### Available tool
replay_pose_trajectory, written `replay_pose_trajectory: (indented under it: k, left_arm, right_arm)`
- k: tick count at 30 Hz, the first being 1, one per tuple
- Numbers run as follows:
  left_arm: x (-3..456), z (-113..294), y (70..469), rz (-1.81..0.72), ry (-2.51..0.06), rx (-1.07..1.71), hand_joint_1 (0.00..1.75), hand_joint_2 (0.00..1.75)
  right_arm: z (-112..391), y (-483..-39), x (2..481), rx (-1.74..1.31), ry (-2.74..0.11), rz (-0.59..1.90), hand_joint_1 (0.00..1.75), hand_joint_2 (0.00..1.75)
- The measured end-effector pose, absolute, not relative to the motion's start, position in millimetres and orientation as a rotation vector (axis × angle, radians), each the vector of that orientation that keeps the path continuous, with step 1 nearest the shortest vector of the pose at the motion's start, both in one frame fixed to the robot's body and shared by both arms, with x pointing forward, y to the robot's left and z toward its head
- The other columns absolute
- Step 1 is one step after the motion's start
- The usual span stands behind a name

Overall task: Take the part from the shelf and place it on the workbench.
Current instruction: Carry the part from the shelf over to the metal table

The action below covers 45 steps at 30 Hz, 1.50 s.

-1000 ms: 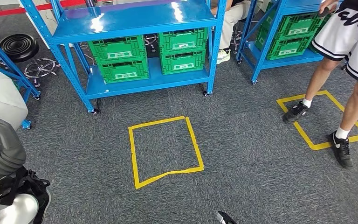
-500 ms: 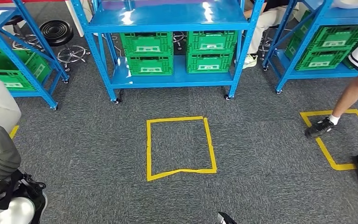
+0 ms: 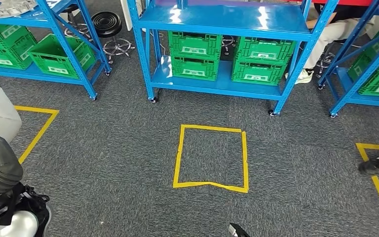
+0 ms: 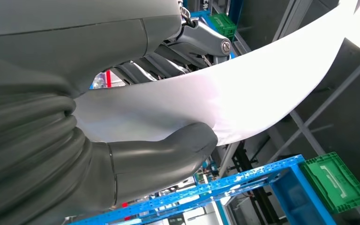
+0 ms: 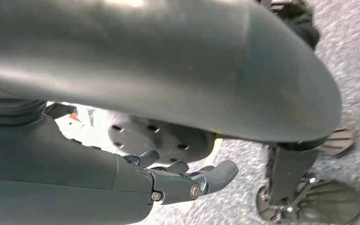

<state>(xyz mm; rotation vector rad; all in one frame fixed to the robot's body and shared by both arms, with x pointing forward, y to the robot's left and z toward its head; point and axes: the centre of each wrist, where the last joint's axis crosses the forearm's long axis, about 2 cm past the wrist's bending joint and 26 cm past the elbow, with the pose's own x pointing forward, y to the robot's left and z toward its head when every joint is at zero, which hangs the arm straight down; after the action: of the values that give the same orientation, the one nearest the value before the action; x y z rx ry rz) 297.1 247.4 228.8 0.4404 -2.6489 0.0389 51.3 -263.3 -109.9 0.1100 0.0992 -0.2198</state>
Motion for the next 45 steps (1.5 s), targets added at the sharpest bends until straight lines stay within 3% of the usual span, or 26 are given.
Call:
replay_pose_trajectory:
  k: [21,45]
  left_arm:
    - [265,195,290,0.021,-2.559,0.484,1.75,1.75]
    - [268,187,298,-0.004,-2.529,0.522,1.75,1.75]
  right_arm:
    - [-111,-264,46,0.107,0.115,-0.169,0.0,0.0]
    - [-110,-265,48,0.109,0.138,-0.172,0.0,0.0]
